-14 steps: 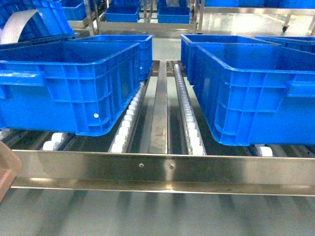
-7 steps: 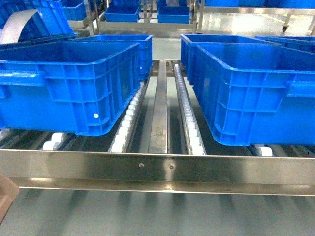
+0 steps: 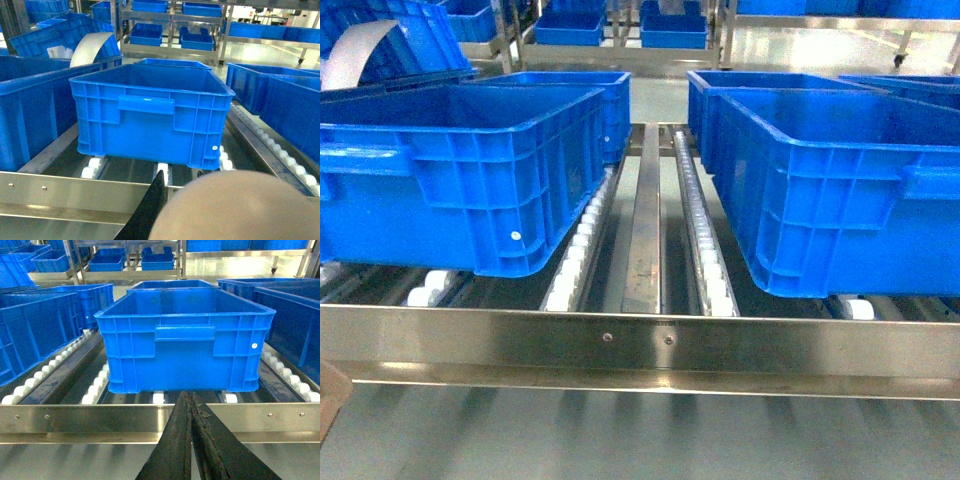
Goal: Place part in tray to right shelf
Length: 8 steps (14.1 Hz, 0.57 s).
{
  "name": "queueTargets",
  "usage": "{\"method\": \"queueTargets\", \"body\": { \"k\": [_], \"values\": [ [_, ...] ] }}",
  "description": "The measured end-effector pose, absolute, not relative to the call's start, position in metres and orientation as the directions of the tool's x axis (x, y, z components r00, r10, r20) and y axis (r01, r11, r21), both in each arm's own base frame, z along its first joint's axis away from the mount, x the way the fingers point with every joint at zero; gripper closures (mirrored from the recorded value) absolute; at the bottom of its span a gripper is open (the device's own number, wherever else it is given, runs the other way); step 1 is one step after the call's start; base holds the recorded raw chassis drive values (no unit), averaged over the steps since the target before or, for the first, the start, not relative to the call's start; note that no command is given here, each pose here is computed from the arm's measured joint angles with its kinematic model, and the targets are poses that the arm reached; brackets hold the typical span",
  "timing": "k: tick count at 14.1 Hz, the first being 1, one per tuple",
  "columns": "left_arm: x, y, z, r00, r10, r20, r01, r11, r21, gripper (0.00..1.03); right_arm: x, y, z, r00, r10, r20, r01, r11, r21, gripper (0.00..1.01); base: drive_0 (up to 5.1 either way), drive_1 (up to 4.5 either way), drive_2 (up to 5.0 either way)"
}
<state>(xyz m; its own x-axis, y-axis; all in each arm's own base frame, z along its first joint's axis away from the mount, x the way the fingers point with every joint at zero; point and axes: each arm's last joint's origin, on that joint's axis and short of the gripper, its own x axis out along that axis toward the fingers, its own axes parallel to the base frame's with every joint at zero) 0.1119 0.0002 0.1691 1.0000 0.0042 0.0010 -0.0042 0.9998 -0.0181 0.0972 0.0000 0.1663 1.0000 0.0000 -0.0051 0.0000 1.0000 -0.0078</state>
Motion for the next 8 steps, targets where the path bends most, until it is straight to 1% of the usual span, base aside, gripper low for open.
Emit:
{"method": "queueTargets", "body": {
  "k": [2, 3, 4, 6, 8],
  "values": [
    [0.108, 0.0, 0.169, 1.0, 0.002, 0.006, -0.001, 1.0, -0.015, 0.91, 0.097, 0.0, 0.167, 1.0, 0.0, 0.004, 0.0, 1.0, -0.008, 0.99, 0.0, 0.0, 0.0],
    [0.098, 0.0, 0.165, 1.0, 0.004, -0.013, -0.004, 1.0, -0.016, 0.91, 0.097, 0.0, 0.167, 1.0, 0.0, 0.004, 0.0, 1.0, -0.008, 0.99, 0.0, 0.0, 0.0],
    [0.097, 0.0, 0.169, 1.0, 0.003, 0.018, -0.003, 1.0, -0.014, 0.91, 0.097, 0.0, 0.167, 1.0, 0.0, 0.005, 0.0, 1.0, -0.008, 0.99, 0.0, 0.0, 0.0],
    [0.098, 0.0, 0.165, 1.0, 0.002, -0.019, -0.003, 1.0, -0.015, 0.91, 0.097, 0.0, 0.167, 1.0, 0.0, 0.006, 0.0, 1.0, -0.008, 0.99, 0.0, 0.0, 0.0],
    [0.098, 0.0, 0.165, 1.0, 0.002, -0.013, -0.002, 1.0, -0.015, 0.91, 0.097, 0.0, 0.167, 1.0, 0.0, 0.004, 0.0, 1.0, -0.008, 0.99, 0.0, 0.0, 0.0]
  ]
}}
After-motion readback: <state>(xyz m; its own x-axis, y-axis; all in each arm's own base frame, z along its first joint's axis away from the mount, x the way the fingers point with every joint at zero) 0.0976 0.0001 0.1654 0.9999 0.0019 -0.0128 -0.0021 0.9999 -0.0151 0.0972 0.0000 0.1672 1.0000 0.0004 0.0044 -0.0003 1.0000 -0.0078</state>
